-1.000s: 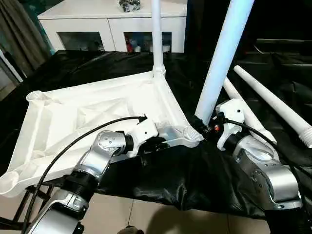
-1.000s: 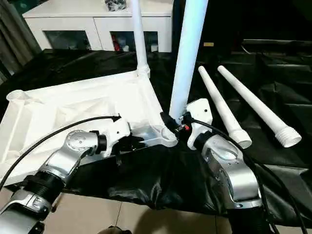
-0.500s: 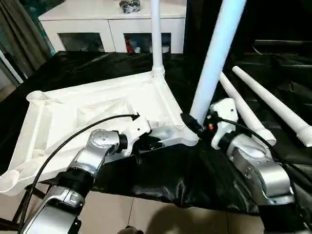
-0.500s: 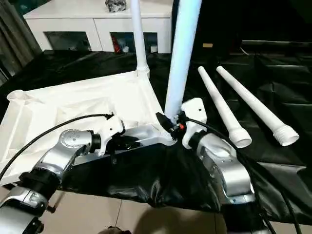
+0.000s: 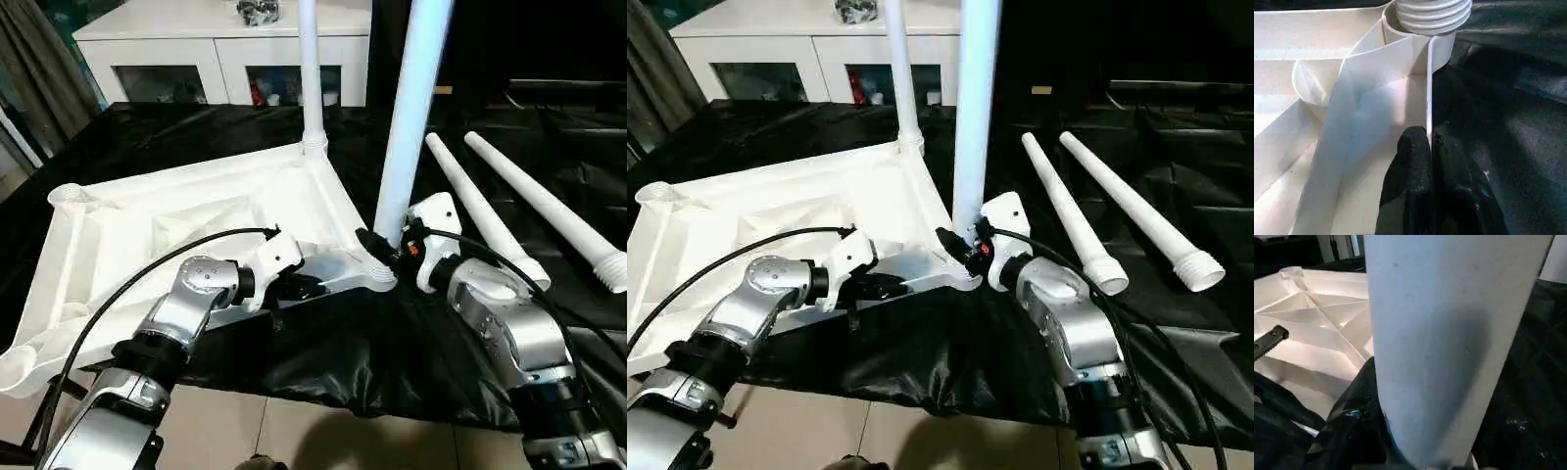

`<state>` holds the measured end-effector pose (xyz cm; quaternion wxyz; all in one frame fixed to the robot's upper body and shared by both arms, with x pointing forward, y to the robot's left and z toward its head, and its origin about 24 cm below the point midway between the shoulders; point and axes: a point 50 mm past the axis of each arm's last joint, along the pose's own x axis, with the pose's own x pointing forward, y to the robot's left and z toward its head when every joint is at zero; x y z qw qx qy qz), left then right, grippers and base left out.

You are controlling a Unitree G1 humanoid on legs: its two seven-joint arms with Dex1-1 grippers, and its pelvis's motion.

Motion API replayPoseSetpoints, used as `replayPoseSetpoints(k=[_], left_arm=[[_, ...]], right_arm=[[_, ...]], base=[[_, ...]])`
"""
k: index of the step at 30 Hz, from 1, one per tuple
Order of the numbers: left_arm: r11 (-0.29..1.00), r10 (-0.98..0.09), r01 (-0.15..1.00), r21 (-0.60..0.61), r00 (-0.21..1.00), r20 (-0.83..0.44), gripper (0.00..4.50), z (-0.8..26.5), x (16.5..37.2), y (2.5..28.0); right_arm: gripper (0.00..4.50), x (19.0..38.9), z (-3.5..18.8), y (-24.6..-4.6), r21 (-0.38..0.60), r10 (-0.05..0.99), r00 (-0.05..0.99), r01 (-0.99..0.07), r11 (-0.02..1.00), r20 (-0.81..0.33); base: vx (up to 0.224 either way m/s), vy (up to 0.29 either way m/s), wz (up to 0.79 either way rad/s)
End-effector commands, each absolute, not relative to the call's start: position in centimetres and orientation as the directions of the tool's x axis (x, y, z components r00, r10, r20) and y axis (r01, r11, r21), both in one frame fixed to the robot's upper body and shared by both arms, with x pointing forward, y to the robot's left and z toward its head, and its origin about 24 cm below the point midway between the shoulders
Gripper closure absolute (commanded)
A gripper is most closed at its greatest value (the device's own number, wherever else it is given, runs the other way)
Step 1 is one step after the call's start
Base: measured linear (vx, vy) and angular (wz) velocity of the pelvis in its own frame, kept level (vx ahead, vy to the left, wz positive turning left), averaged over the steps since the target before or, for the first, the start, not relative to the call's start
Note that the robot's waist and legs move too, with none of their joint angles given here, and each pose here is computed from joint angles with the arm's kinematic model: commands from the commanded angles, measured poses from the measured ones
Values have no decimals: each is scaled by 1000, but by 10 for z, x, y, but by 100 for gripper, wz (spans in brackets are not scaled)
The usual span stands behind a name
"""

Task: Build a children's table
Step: Insert table leg to table base

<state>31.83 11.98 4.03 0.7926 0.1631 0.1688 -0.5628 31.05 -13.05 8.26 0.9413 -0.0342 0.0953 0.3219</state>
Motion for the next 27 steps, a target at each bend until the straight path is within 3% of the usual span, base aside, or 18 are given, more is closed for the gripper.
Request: replayPoseSetpoints(k=[1, 17, 27], left_arm=[[316, -847, 947, 55, 308, -433, 450, 40, 315, 122], [353, -845, 934, 58, 345, -408, 450, 45, 318, 122], [376, -841, 925, 48, 363, -401, 450, 45, 320, 124]], right_arm=[[261, 310, 70, -129, 23, 605, 751, -622, 783, -264], [261, 310, 57, -141, 76, 608, 722, -622, 780, -331], [261, 302, 50, -156, 201, 583, 785, -549, 811, -209]], base=[[0, 0, 0], [0, 0, 0], [0, 0, 0]])
